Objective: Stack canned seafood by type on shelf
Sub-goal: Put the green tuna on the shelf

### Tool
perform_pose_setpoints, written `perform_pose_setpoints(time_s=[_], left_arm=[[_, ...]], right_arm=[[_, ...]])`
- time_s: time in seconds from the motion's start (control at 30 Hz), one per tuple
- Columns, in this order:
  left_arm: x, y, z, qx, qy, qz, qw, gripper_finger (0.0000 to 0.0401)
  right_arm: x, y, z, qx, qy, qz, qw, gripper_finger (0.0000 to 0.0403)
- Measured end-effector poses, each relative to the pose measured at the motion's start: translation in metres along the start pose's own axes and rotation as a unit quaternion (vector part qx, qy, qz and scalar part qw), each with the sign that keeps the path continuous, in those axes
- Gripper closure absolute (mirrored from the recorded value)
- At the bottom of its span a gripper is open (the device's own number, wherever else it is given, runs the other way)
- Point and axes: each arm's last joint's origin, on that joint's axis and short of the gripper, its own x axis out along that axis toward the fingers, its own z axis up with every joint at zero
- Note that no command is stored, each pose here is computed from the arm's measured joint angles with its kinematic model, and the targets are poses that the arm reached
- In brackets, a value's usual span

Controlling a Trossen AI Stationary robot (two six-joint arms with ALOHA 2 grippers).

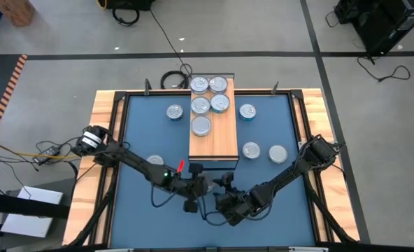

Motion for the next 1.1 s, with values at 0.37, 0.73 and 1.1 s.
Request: perform_pose_setpoints(time_s=[0.37,0.73,1.1], left_arm=[[-0.001,0.001,0.008,-0.013,-0.037,-0.002,0.999,0.0401],[-0.001,0.002,0.013,-0.022,-0.060,-0.008,0.998,0.0401],[-0.010,-0.004,0.014,-0.013,-0.051,-0.050,0.997,0.0371]], right_arm=[[0.000,-0.001,0.000,-0.084,0.002,-0.016,0.996,0.0093],[-0.001,0.001,0.001,-0.080,-0.002,-0.013,0.997,0.0184],[-0.010,0.010,0.004,-0.062,-0.027,-0.018,0.998,0.0259]])
